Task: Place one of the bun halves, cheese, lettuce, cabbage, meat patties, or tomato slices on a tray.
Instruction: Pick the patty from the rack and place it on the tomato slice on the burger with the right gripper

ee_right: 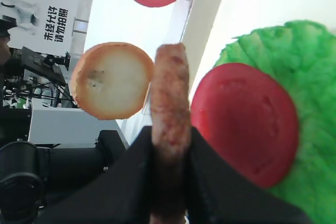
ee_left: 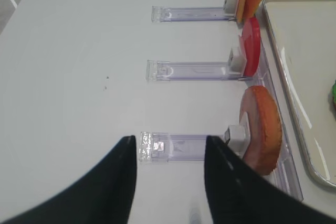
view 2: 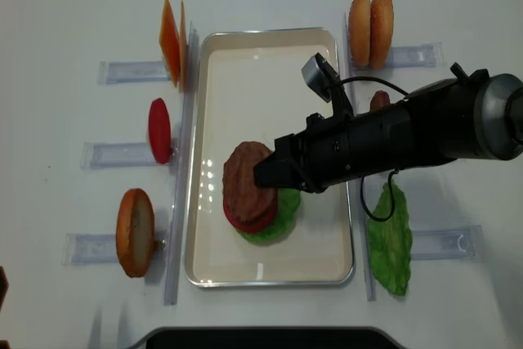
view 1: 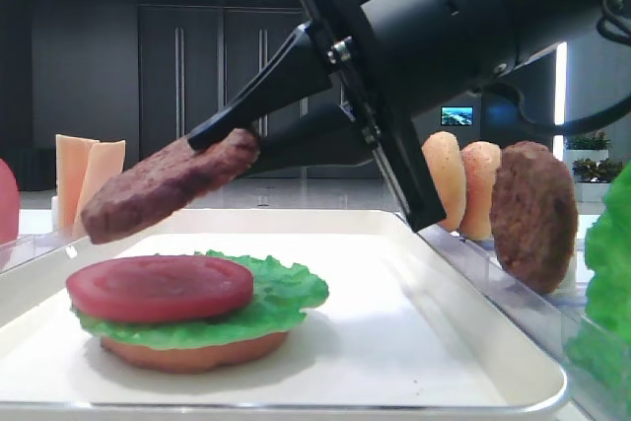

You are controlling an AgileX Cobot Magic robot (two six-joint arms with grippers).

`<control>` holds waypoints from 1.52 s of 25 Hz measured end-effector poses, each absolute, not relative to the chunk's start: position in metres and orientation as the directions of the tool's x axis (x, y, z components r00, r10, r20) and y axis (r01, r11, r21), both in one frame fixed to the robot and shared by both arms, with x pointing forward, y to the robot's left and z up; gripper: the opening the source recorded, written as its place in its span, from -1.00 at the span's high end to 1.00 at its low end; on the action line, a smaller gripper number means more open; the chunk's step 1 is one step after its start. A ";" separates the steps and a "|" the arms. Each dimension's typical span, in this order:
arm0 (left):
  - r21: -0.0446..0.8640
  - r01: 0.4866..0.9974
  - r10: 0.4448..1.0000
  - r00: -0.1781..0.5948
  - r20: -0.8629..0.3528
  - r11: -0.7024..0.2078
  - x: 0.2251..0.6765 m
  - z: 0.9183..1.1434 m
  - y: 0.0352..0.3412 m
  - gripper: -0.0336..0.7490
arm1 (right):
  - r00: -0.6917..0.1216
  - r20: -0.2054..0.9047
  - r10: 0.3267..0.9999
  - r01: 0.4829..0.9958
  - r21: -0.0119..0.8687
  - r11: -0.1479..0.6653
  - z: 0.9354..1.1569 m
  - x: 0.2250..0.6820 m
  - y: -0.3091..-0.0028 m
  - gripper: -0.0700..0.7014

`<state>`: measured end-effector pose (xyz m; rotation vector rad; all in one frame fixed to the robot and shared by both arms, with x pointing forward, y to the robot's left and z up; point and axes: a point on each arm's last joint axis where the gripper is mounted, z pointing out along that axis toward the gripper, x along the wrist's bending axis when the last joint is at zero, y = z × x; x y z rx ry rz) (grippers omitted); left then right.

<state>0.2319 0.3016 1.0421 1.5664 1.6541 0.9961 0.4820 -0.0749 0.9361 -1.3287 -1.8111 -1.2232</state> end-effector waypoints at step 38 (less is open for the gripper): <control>0.862 0.507 0.996 -0.081 0.047 0.001 0.232 1.042 0.302 0.08 | -0.371 0.850 0.374 0.928 0.358 0.107 0.938 0.480 -0.074 0.54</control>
